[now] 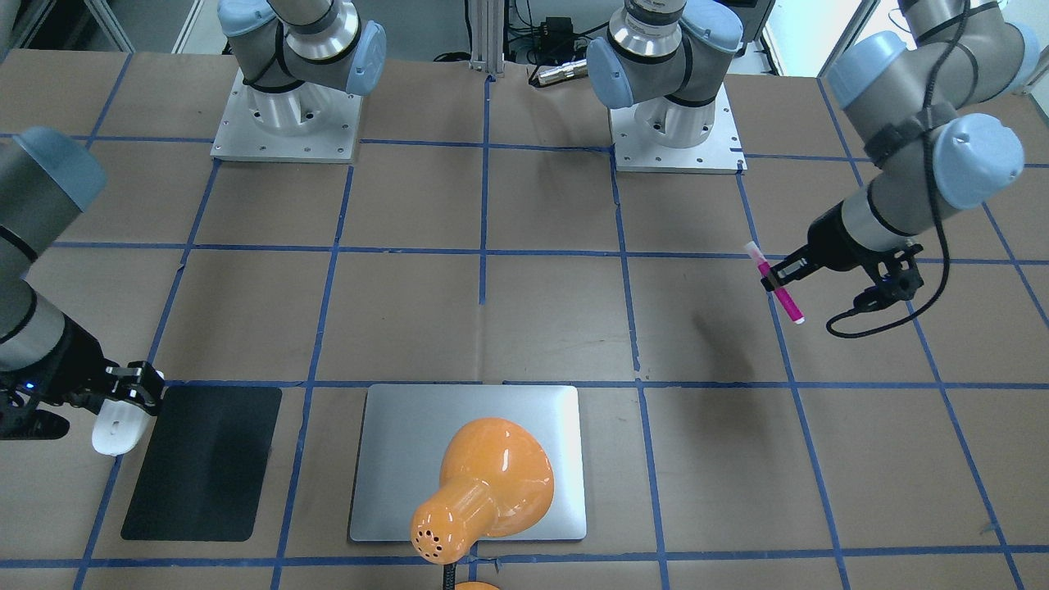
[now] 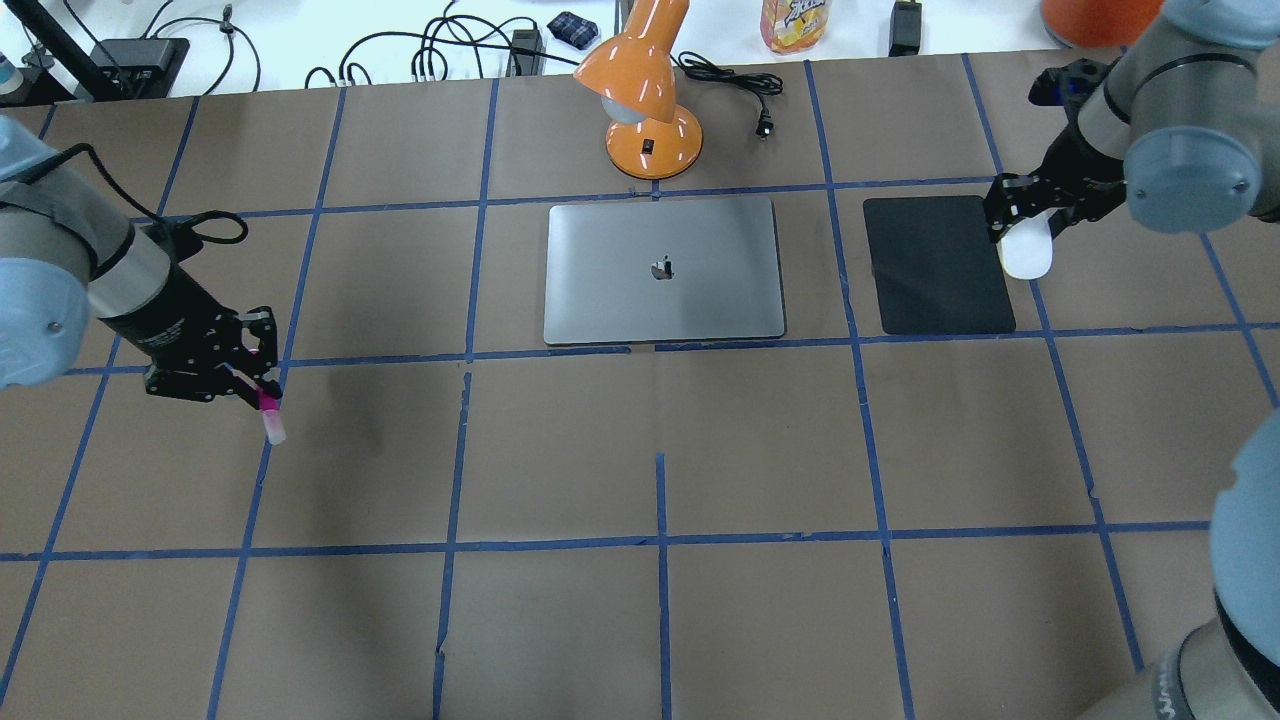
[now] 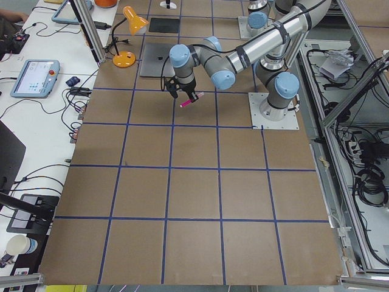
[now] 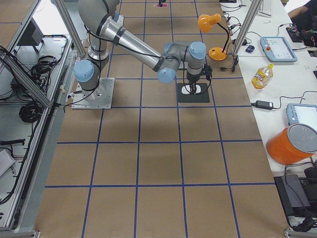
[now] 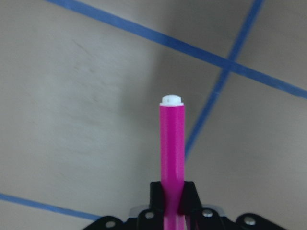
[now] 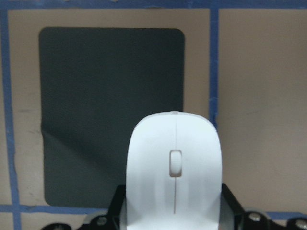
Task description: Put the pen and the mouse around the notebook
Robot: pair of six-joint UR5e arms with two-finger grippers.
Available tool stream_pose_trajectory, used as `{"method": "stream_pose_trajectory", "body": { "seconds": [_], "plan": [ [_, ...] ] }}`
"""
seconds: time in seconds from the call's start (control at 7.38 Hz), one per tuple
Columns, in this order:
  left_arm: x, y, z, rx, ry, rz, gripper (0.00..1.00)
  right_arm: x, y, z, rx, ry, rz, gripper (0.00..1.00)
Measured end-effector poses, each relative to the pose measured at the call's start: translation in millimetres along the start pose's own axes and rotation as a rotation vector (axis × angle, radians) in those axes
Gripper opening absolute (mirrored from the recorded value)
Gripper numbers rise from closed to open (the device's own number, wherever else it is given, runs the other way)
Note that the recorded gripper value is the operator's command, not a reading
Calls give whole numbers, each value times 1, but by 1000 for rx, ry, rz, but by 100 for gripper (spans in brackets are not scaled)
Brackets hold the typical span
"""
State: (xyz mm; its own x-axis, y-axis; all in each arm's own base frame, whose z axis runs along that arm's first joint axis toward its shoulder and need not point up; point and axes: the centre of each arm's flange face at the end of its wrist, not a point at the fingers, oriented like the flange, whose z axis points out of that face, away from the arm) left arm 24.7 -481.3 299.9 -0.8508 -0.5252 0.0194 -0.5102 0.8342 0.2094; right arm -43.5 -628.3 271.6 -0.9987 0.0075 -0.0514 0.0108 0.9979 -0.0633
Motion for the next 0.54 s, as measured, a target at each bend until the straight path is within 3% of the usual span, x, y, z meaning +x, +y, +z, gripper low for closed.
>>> {"method": "stream_pose_trajectory", "body": {
  "seconds": [0.27,0.54],
  "plan": [
    [95,61,26,-11,-10,-167,4,-32,-22,28,-16,-10,34,23],
    [176,108,50,39,59,-390,4,-39,-25,48,-37,9,26,22]
  ]
}}
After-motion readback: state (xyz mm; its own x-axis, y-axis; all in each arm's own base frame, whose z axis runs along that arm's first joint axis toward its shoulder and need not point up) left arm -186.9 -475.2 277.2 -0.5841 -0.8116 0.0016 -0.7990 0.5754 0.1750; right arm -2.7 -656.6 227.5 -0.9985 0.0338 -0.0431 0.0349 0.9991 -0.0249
